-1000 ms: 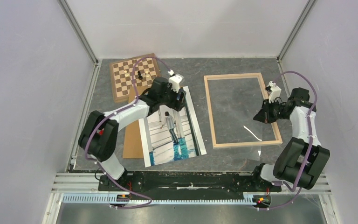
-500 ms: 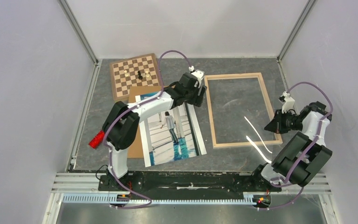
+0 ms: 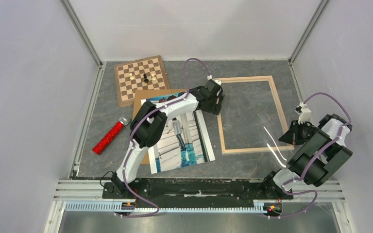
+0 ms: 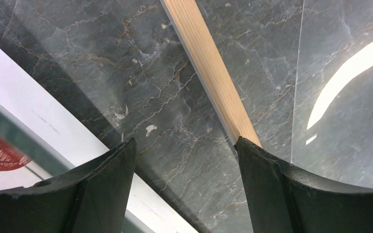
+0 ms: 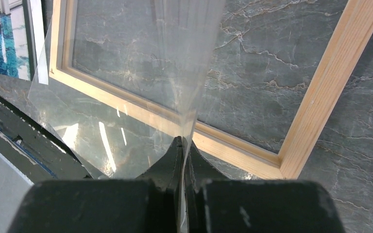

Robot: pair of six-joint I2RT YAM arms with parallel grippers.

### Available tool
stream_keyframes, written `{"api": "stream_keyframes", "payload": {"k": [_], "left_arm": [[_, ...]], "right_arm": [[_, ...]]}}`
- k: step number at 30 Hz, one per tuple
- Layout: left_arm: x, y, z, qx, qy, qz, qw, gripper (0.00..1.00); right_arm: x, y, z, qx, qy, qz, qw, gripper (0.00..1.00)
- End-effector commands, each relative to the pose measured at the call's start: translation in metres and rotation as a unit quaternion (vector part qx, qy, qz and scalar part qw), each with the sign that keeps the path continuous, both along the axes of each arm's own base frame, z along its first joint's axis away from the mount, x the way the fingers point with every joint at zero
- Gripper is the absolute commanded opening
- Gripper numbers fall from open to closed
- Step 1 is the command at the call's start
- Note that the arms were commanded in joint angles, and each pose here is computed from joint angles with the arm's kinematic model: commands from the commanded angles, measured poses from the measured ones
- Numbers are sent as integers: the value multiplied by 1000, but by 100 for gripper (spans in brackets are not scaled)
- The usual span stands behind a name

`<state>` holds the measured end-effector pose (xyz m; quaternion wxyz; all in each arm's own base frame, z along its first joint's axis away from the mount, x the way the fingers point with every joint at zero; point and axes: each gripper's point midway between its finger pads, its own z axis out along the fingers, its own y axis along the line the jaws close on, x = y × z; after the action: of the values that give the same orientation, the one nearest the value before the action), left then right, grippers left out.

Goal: Put the photo into the frame
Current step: Place the photo frame item in the photo frame.

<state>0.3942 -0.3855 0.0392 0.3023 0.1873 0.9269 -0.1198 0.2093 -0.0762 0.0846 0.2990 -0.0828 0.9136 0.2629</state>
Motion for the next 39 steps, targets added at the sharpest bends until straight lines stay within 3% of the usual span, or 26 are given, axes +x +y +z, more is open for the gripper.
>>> {"api": "stream_keyframes", "payload": {"k": [1,6,7,11,24,39], "left_arm": [[7,-17,17,-37,8,35,999,82],[7,-26,19,-55,22,41,997,82],[7,-26,18,-56,24,45,997,82],[8,-29,10,-54,36,55,996,81],[-3,-28,-16,-48,73,63,994,52],[-22,-13,-24,-22,71,-5,997,3]], "right_arm": [[-4,-4,-6,-19,-21,33,999,0],[-6,0,-7,-9,-41,48,998,0],[3,-11,-10,-35,-65,50,996,0],[-9,1,-6,8,-50,50,997,0],[-13,-4,4,7,-68,49,996,0],[-5,-2,14,8,-95,43,995,0]]}}
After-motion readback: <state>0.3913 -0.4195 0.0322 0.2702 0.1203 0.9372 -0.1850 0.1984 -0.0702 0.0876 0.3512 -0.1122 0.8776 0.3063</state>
